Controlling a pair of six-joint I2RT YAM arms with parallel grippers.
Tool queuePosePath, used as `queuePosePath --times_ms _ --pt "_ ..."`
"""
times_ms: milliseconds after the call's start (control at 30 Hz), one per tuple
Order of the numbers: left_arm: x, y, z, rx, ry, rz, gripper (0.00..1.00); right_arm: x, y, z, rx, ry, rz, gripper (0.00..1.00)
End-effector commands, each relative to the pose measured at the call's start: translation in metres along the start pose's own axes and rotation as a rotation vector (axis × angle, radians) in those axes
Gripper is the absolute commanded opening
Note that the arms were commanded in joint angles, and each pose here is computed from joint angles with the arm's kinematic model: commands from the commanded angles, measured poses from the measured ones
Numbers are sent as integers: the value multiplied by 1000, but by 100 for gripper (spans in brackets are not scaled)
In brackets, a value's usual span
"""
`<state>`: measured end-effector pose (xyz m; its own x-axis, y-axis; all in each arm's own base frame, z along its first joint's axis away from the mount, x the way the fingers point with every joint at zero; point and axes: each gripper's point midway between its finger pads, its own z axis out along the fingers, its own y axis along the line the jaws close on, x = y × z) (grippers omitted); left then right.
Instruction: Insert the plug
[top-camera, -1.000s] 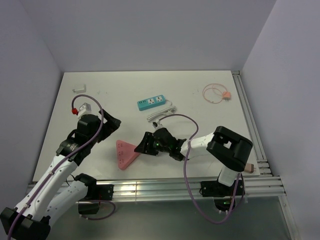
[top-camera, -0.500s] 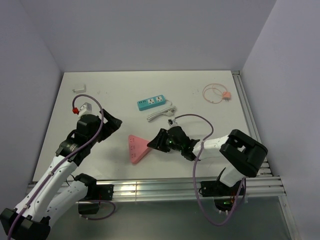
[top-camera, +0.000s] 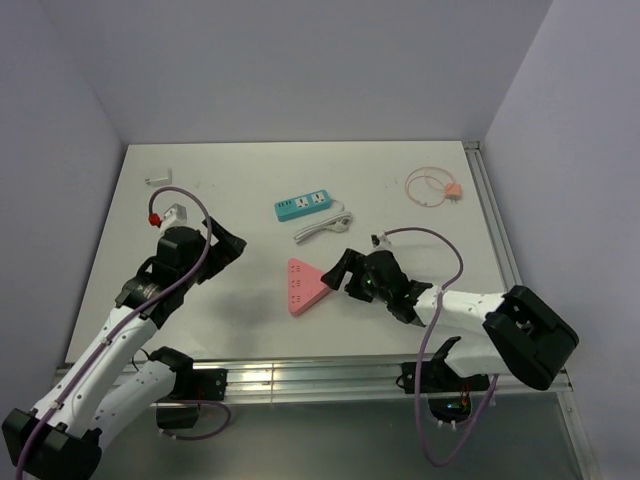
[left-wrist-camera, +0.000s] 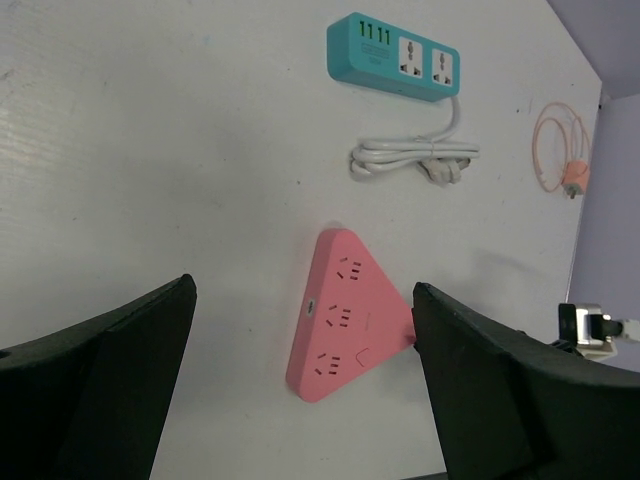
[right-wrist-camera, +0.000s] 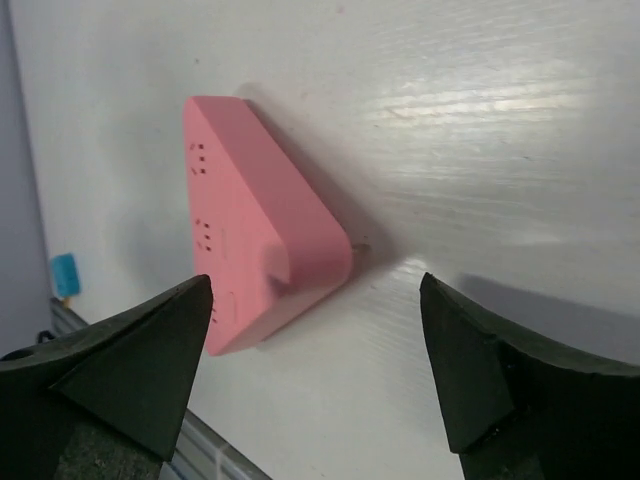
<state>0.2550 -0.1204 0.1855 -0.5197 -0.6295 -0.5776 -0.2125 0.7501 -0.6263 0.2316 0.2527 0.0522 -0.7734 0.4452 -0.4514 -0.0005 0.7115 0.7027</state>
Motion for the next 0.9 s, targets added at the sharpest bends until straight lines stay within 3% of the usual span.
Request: queuePosePath --times_ms 0,67,333,600,767,867 --pt "-2 1 4 -19 -3 15 95 -20 -10 -10 90 -72 -73 92" --pt "0 1 6 -23 9 18 95 -24 -19 -18 145 -88 -83 97" --pt "4 -8 12 22 23 8 95 -81 -52 -68 371 -276 -18 98" --pt "15 -13 19 59 78 33 95 -144 -134 -148 855 -507 365 100" --pt "17 -20 18 82 105 54 95 -139 -178 -192 1115 -654 677 94" --pt "16 -26 16 106 107 61 95 -129 -198 -209 1270 -660 808 88"
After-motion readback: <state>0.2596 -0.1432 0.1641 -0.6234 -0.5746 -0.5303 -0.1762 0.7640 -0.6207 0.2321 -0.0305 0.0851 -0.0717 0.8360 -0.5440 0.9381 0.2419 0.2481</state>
